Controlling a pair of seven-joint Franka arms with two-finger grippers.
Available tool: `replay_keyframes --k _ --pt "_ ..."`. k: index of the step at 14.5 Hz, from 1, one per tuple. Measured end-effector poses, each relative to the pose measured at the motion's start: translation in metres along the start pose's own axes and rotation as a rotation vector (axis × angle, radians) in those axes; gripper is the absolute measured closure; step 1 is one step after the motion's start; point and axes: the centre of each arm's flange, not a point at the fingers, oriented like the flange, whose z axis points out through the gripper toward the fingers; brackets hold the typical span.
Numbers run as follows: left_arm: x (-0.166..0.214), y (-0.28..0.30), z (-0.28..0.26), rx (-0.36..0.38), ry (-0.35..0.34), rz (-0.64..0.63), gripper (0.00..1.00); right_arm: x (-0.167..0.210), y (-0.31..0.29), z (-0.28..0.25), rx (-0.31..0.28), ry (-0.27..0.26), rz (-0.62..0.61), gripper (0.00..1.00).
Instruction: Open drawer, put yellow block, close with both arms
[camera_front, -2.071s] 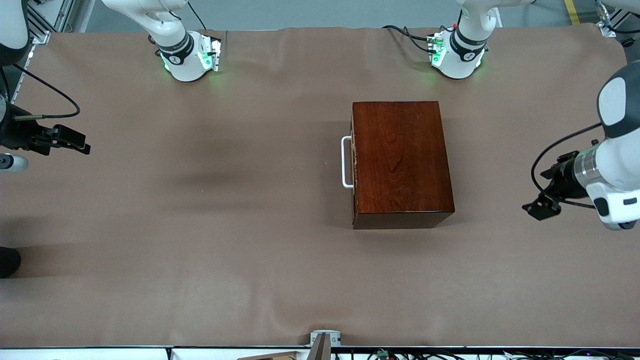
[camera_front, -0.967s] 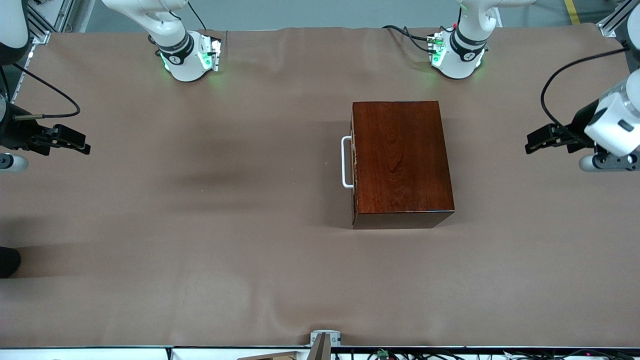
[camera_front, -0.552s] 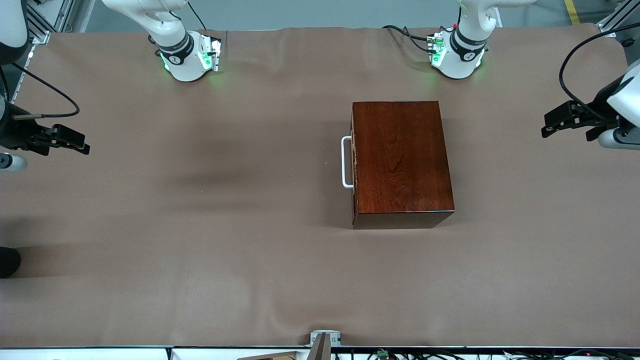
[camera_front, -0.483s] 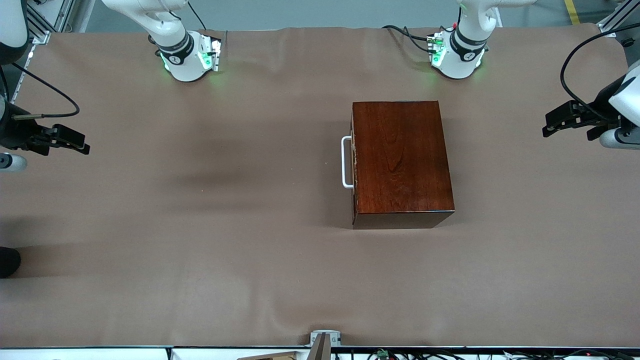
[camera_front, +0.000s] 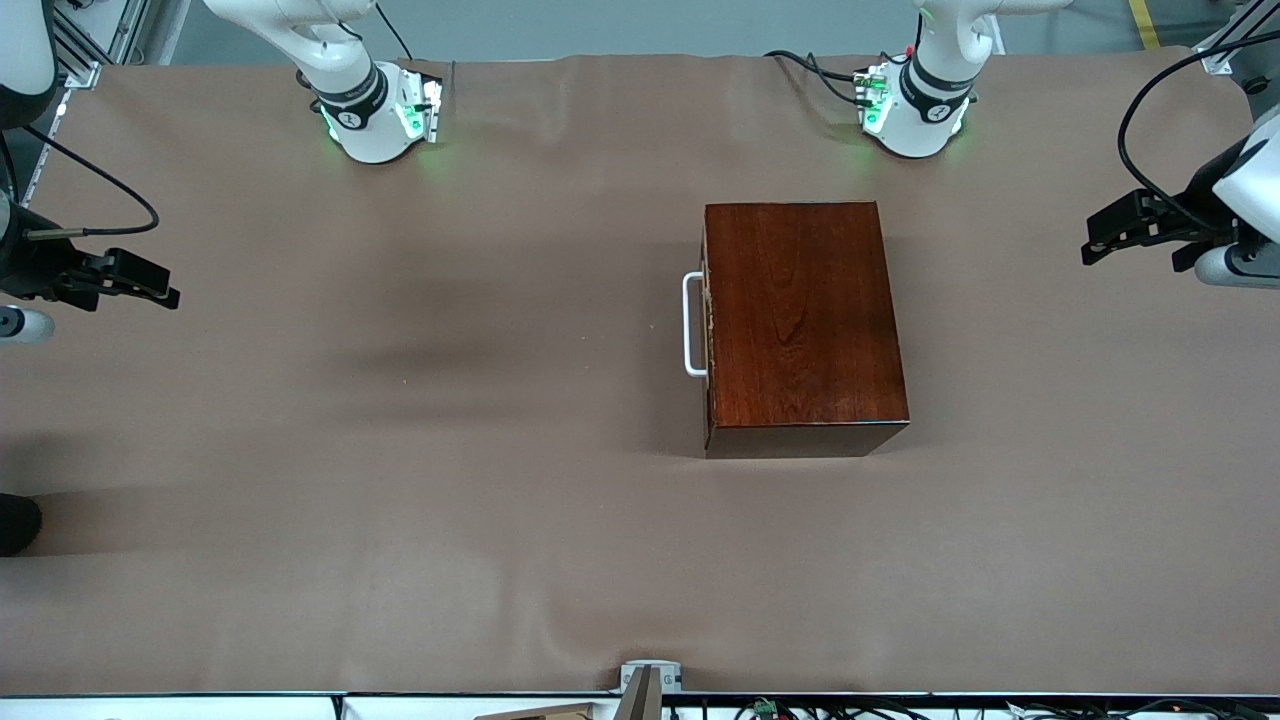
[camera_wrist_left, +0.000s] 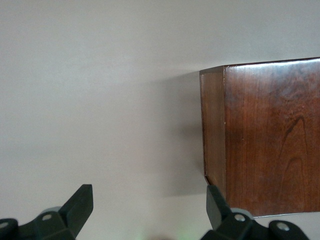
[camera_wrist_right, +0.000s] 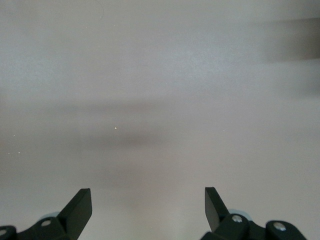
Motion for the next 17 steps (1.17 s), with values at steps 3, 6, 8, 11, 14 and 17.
replay_keyframes --k 3,6,8,11,14,17 --pt "0.000 0.003 0.001 0.021 -0.005 -0.034 0.00 0.000 0.000 0.000 0.000 0.000 0.000 0.00" --pt "0.003 0.002 0.009 0.042 -0.020 -0.038 0.00 0.000 0.000 0.000 0.000 0.000 0.000 0.00" --pt "0.006 0.001 0.011 0.042 -0.018 -0.039 0.00 0.000 0.000 0.000 0.000 0.000 0.000 0.00" --pt "0.008 0.002 0.014 0.042 -0.021 -0.035 0.00 0.000 0.000 0.000 0.000 0.000 0.000 0.00" --pt "0.010 0.006 0.017 0.042 -0.026 -0.028 0.00 0.000 0.000 0.000 0.000 0.000 0.000 0.00" --pt "0.012 0.008 0.022 0.041 -0.034 -0.024 0.00 0.000 0.000 0.000 0.000 0.000 0.000 0.00"
